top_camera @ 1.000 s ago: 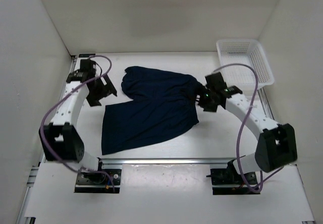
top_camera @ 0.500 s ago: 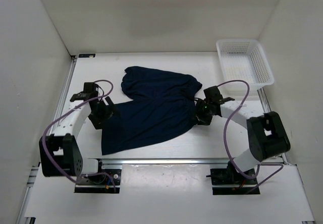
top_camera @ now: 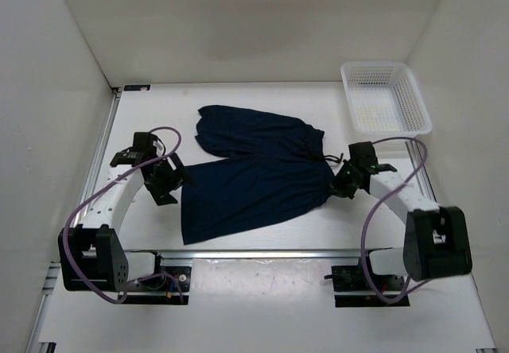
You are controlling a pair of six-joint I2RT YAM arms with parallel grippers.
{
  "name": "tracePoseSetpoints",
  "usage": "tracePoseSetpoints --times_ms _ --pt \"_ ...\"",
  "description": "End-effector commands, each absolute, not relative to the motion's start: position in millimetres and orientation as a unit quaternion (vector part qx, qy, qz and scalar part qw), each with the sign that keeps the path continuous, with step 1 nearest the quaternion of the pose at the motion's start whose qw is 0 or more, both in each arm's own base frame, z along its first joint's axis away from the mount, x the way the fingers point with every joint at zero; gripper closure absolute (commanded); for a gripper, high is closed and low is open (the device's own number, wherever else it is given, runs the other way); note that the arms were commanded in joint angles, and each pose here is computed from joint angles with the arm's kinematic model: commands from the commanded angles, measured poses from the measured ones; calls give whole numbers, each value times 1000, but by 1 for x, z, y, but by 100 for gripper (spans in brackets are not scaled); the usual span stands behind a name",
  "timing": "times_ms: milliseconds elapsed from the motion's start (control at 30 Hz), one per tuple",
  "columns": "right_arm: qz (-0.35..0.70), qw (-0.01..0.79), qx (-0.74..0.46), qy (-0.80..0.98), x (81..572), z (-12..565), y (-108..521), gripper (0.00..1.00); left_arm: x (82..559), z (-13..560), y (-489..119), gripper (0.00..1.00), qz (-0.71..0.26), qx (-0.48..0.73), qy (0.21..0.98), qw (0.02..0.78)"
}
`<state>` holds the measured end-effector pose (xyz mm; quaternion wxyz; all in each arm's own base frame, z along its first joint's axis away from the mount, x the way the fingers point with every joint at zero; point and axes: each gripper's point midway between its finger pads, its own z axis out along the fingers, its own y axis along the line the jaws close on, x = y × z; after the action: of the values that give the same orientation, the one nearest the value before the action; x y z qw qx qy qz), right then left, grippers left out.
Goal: Fold and stack the shorts
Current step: Fold the shorts
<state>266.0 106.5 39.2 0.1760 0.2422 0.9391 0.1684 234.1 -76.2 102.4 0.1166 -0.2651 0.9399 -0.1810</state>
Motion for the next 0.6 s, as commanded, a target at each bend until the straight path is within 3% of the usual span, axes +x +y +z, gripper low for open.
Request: tracePoseSetpoints --times_ms 0,200,267,400,433,500,567 --pt "117 160 280 939 231 30 75 100 221 102 -93 12 -204 -241 943 101" --pt "121 157 300 933 219 26 66 100 187 72 -101 15 -174 -283 942 48" --pt "121 157 300 933 219 26 66 100 173 52 -104 25 -156 -308 939 14" --pt "123 162 300 932 222 30 66 100 176 21 -97 34 -109 -327 939 -3" --pt "123 162 300 932 225 31 66 100 177 17 -96 43 -99 -328 939 -10" --pt "127 160 299 932 225 31 68 100 179 8 -98 48 -80 -318 944 -25" --pt "127 160 299 932 225 31 68 100 196 8 -101 60 -70 -313 947 -11"
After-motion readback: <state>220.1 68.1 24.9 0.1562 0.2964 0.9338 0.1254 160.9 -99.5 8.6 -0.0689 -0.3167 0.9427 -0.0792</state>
